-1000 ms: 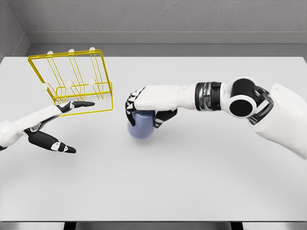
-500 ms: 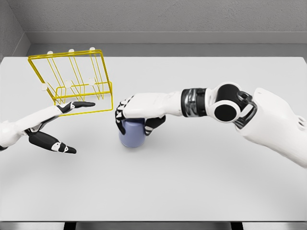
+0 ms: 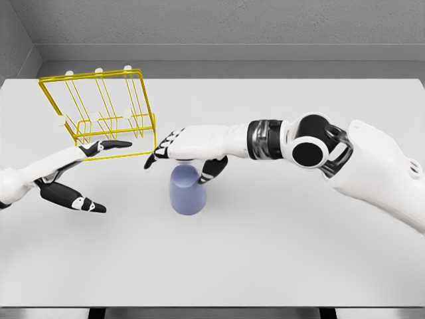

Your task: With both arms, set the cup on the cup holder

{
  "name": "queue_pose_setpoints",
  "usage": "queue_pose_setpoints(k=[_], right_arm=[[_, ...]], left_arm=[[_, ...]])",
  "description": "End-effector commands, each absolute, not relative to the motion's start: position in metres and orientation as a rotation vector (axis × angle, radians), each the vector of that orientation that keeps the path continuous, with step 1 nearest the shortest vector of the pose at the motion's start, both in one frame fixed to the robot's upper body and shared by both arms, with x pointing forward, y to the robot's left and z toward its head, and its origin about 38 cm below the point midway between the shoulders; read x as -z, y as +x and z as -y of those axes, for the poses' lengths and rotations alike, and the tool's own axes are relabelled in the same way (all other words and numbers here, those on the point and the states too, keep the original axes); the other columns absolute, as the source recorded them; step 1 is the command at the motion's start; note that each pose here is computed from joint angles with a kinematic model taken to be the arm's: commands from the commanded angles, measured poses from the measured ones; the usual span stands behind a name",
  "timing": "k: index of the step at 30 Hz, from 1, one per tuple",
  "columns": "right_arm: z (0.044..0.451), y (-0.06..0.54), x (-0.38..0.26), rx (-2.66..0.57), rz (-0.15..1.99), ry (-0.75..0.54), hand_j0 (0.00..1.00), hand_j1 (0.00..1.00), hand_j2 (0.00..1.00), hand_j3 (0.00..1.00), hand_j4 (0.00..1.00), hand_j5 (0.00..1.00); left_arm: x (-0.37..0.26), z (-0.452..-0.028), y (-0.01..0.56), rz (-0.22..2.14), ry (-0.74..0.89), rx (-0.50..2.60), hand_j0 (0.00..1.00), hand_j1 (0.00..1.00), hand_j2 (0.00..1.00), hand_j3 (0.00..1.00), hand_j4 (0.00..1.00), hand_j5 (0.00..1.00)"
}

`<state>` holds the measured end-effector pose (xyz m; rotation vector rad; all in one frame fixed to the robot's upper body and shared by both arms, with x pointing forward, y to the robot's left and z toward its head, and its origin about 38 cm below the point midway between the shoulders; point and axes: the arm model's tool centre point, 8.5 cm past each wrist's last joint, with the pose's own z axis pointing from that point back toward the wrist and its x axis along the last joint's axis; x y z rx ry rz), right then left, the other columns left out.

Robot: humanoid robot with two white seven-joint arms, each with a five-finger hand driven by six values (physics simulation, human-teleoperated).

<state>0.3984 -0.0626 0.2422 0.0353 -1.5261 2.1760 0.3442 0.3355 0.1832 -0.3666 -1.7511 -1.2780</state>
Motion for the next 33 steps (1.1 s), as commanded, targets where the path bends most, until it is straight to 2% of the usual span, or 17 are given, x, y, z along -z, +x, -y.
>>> queue_pose_setpoints(k=[1, 7, 12, 16, 18, 20, 24, 33], right_arm=[[0.063, 0.399, -0.248, -2.175, 1.543, 0.019, 1.00, 1.00, 1.00, 1.00, 1.00, 1.00], [0.078, 0.403, -0.286, -2.141, 1.646, -0.067, 1.00, 1.00, 1.00, 1.00, 1.00, 1.00], [0.153, 0.419, -0.310, -2.067, 1.672, -0.238, 1.00, 1.00, 1.00, 1.00, 1.00, 1.00], [0.233, 0.420, -0.331, -2.002, 1.648, -0.418, 1.00, 1.00, 1.00, 1.00, 1.00, 1.00], [0.259, 0.417, -0.340, -1.986, 1.635, -0.481, 1.00, 1.00, 1.00, 1.00, 1.00, 1.00], [0.269, 0.414, -0.342, -1.977, 1.641, -0.497, 1.00, 1.00, 1.00, 1.00, 1.00, 1.00], [0.272, 0.413, -0.325, -1.973, 1.625, -0.452, 1.00, 1.00, 1.00, 1.00, 1.00, 1.00], [0.283, 0.408, -0.320, -1.954, 1.633, -0.449, 1.00, 1.00, 1.00, 1.00, 1.00, 1.00]], left_arm=[[-0.185, -0.335, 0.344, 1.759, -0.377, 1.262, 1.00, 1.00, 1.00, 1.00, 1.00, 1.00], [-0.186, -0.327, 0.348, 1.788, -0.387, 1.259, 1.00, 1.00, 1.00, 1.00, 1.00, 1.00], [-0.169, -0.302, 0.351, 1.750, -0.460, 1.221, 1.00, 1.00, 1.00, 1.00, 1.00, 1.00], [-0.162, -0.300, 0.351, 1.710, -0.461, 1.227, 1.00, 1.00, 1.00, 1.00, 1.00, 1.00], [-0.159, -0.302, 0.352, 1.700, -0.453, 1.223, 1.00, 1.00, 1.00, 1.00, 1.00, 1.00], [-0.155, -0.305, 0.360, 1.654, -0.435, 1.192, 1.00, 1.00, 1.00, 1.00, 1.00, 1.00], [-0.137, -0.292, 0.378, 1.659, -0.456, 1.087, 1.00, 1.00, 1.00, 1.00, 1.00, 1.00], [-0.116, -0.272, 0.386, 1.592, -0.464, 1.047, 1.00, 1.00, 1.00, 1.00, 1.00, 1.00]])
